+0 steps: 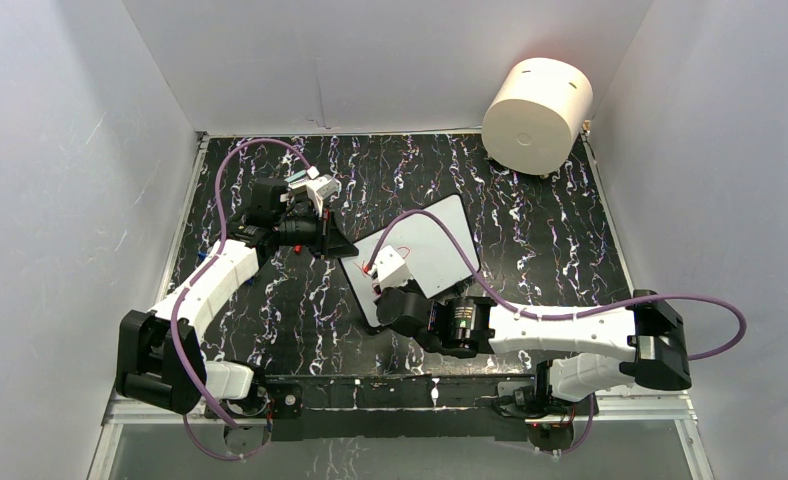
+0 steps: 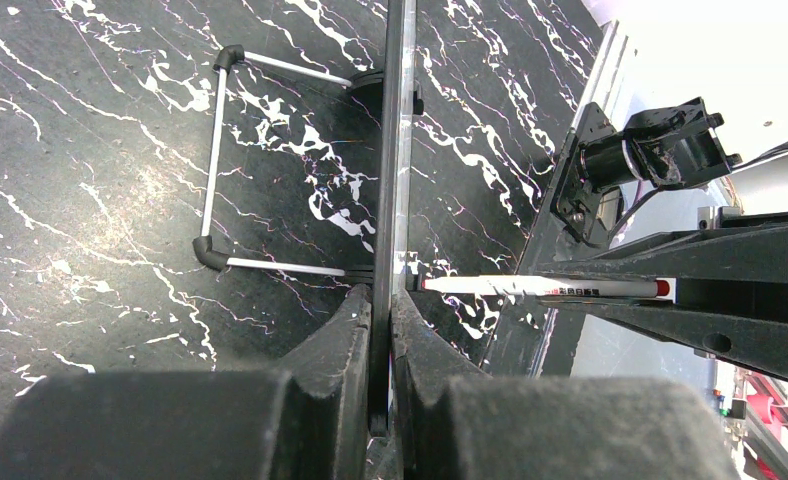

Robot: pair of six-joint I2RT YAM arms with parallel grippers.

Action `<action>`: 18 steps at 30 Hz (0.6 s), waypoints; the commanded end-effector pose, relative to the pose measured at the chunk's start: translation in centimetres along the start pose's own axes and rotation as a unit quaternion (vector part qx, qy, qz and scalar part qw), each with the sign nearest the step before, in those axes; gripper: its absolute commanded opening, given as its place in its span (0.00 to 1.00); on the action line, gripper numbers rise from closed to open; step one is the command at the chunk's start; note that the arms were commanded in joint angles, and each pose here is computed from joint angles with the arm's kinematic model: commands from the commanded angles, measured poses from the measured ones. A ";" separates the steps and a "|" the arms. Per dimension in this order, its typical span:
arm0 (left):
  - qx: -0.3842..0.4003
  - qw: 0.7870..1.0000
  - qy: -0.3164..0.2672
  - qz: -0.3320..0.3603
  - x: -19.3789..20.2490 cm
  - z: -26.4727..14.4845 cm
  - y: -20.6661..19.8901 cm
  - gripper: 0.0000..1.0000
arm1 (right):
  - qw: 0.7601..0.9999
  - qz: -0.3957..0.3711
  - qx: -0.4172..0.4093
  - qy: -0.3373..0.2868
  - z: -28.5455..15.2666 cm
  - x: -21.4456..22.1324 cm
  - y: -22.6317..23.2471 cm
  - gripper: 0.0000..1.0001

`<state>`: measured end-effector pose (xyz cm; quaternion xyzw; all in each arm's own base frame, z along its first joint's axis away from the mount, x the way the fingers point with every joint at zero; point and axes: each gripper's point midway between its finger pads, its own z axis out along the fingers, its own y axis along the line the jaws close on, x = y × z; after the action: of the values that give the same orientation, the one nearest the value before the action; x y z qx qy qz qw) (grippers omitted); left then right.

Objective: Write a sentence on the whiteboard

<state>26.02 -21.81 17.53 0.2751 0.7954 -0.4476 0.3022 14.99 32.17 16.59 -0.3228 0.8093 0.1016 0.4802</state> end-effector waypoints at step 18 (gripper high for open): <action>-0.049 0.998 0.035 -0.018 2.3 0.1 1.8 0.00 | 1.000 0.016 0.015 -0.015 0.2 -0.9 -0.3 0.00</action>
<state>26.02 -21.81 17.53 0.2751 0.7954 -0.4476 0.3022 15.07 32.13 16.55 -0.3193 0.8103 0.0997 0.4812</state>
